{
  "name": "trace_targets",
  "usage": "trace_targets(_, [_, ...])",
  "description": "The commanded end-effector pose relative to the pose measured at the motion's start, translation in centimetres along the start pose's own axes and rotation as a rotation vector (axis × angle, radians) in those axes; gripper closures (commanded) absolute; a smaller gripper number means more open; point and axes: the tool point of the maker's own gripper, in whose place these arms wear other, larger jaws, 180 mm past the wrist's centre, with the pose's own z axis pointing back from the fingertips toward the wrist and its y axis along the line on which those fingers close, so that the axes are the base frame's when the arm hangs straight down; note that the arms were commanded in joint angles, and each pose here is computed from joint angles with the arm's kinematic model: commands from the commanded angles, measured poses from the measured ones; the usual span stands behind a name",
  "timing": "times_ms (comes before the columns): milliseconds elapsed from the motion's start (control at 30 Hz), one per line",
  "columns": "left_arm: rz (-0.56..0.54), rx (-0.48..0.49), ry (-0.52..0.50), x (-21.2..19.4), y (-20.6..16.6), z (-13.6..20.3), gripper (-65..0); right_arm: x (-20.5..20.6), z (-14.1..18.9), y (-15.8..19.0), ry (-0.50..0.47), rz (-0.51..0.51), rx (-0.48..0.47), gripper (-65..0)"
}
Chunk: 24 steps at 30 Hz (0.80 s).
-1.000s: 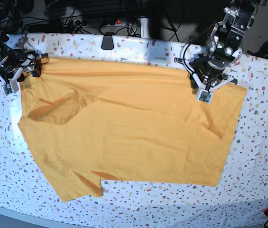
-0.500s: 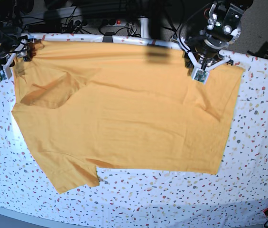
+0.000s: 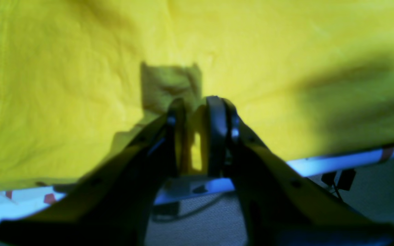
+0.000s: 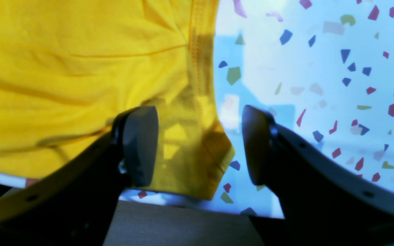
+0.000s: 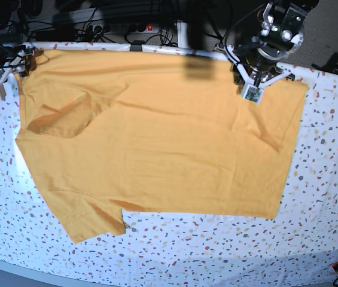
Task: Fold the T-shirt properly
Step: 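Release the shirt and grasp its side edges with both grippers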
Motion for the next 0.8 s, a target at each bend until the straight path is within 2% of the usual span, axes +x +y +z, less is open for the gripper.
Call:
trace_targets(0, [-0.005, 0.005, 0.049, -1.1, 0.1, 0.3, -10.9, 1.6, 0.6, -0.9, -0.045, 0.015, -0.024, -37.9])
trace_targets(233, [-0.012, 0.002, -0.078, 2.3, 0.0, 1.2, -11.0, 5.9, 2.5, 0.6, -0.162, 0.088, -0.016, -37.9])
trace_targets(467, [-0.029, 0.023, -0.132, 4.0, 0.6, 1.1, -11.0, 10.2, 5.0, 2.3, -0.293, 0.150, -0.021, -37.9])
trace_targets(700, [-0.104, 0.111, -0.207, 7.6, 2.9, 1.2, -11.0, 14.0, 6.7, 4.4, -0.461, 0.065, 0.094, -37.9])
trace_targets(767, [-0.147, 0.162, -0.244, 9.2, 4.0, 1.3, -11.0, 14.9, 7.0, 4.6, -0.496, 0.044, 0.110, -37.9])
